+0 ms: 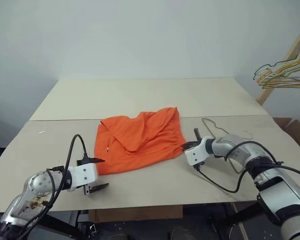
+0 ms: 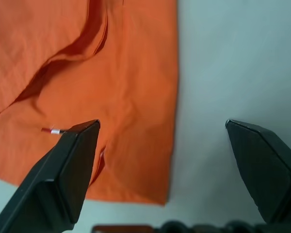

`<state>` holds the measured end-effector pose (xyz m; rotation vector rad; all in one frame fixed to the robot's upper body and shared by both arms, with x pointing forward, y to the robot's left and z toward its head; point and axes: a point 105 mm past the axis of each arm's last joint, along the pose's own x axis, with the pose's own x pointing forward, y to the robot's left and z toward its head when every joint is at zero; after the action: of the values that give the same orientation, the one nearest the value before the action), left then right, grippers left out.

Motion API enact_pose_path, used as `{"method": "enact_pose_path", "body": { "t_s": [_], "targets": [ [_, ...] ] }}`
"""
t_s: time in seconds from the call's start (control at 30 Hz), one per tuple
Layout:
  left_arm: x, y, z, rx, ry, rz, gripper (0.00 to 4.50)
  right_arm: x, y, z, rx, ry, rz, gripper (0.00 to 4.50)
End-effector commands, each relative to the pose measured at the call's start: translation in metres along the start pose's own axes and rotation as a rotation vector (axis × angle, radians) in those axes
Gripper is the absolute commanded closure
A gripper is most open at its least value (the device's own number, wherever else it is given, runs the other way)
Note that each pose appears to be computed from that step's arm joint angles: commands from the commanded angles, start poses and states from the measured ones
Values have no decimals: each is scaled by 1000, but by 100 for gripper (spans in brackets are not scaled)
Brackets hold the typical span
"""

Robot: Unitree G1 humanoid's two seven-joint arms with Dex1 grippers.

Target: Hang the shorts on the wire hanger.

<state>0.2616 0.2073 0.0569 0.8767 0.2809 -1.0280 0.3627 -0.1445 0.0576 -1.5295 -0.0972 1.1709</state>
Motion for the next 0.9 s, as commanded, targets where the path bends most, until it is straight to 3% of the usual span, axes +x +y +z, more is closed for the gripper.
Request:
{"method": "enact_pose_path", "body": {
  "t_s": [0.03,0.1,0.23,0.5,0.77,0.9],
  "targets": [
    [12,2,-1,-22,0,-34,18,-8,-13,3,-1,-15,-56,450],
    [13,1,-3,-20,12,-61,62,-9,-12,5,3,-22,-59,450],
    [13,1,-22,-13,60,-66,192,-12,-14,8,20,-31,-76,450],
    [15,13,-35,-18,88,-10,448,-16,-12,12,37,-31,-83,450],
    [1,13,-34,17,87,4,448,-25,-11,22,75,-68,-104,450],
    [-35,-16,0,-62,-9,-213,448,-46,3,45,121,-166,-33,450]
  ]
}}
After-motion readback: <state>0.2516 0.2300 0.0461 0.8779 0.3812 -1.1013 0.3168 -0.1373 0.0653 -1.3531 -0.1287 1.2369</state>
